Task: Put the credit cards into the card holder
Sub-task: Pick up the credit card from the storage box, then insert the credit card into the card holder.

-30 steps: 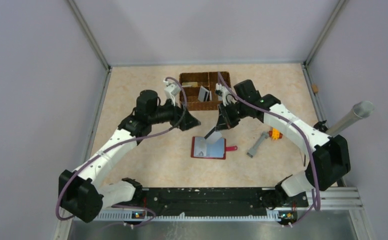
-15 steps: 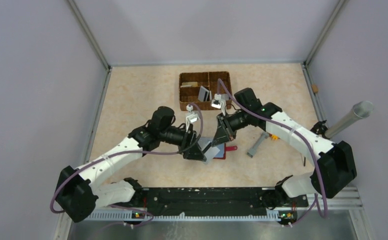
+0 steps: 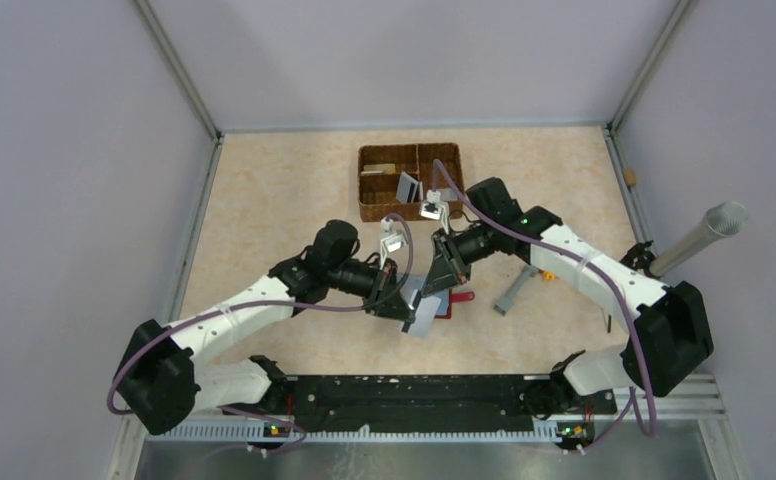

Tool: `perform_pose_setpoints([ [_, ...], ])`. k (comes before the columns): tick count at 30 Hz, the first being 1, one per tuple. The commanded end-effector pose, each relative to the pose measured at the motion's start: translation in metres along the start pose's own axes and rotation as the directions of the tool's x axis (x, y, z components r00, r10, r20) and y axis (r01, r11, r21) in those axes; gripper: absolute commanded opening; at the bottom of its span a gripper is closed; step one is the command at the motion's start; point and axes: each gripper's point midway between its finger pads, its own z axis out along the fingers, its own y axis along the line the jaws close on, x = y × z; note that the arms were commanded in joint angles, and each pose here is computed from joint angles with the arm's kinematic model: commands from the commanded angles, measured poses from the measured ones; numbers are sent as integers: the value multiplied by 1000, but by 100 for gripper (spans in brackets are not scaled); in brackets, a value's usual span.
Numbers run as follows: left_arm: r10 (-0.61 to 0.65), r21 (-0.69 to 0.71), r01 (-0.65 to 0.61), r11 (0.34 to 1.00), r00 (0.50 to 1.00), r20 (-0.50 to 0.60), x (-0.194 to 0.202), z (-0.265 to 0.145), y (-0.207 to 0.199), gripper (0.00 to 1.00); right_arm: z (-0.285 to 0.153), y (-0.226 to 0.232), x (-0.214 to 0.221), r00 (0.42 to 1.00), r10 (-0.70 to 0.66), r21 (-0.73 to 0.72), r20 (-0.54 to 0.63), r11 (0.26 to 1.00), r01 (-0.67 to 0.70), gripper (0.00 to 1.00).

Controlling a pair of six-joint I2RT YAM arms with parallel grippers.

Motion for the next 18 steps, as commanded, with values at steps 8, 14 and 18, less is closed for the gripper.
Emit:
perform_pose_setpoints([
  [8, -145, -213, 175, 961, 978, 149, 6, 10, 61, 0, -21, -74, -13, 969, 123, 346, 216, 918, -194, 64],
  [14, -246, -269, 311, 911, 937, 250, 2, 7, 99, 0, -46, -128, 23, 906, 219, 574, 362, 713, -402, 66],
  [18, -281, -265, 369, 891, 906, 317, -5, 1, 120, 0, -58, -150, 50, 862, 246, 641, 444, 584, -497, 66],
])
